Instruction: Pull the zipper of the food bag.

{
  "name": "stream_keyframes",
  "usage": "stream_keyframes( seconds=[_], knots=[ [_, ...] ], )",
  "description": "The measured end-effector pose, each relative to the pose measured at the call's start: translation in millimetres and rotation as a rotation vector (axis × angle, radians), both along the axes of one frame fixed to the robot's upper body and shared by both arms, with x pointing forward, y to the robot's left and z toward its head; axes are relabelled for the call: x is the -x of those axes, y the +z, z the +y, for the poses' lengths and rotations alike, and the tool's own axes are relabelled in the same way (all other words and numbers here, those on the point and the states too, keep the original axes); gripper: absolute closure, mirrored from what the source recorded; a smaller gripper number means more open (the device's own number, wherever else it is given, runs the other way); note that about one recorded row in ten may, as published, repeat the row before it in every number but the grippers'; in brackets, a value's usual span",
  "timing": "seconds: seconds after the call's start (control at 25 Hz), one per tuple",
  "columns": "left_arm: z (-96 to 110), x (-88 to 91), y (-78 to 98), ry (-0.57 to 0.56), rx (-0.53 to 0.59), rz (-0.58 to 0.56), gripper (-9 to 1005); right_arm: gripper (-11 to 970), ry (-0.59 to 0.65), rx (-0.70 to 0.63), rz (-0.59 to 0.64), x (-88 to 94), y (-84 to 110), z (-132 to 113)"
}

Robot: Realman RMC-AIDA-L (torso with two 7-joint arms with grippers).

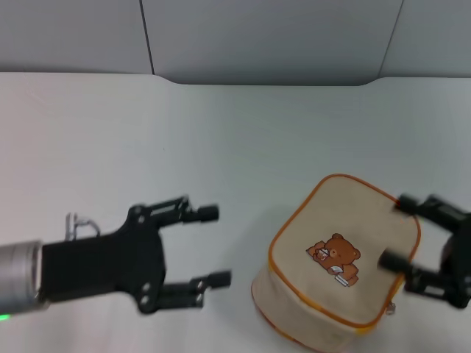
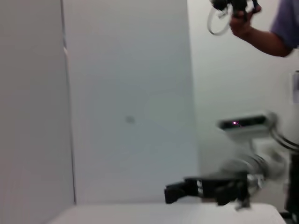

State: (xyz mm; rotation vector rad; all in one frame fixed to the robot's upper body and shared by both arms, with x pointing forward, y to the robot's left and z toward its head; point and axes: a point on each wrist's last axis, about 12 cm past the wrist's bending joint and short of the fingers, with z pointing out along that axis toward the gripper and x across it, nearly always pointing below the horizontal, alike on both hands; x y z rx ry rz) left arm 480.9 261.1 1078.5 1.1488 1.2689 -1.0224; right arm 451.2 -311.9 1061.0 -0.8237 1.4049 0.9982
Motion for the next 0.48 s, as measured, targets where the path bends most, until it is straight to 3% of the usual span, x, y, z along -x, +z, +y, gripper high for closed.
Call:
stream_keyframes(
  seconds=[0.08,0.12,0.32,0.48],
  knots=[
    [3.8,3.1,-3.0,0.001,-0.008,0.010,227,119,0.066,0.020,0.018,-5.0,3.3,3.6],
    [10.9,9.6,-8.4,0.015,-0.015,0.021,226,119,0.162,0.050,0.046,-11.9,7.6,10.7],
    [20.1,22.9,-16.3,0.049,-0.021,0.019,224,120,0.248,0.118,0.057,-23.1,13.0,21.6],
    [23.9,31.5,-20.7,0.066,-0.023,0.016,224,120,0.250,0.135,0.050,-25.3,14.1,23.0]
  ],
)
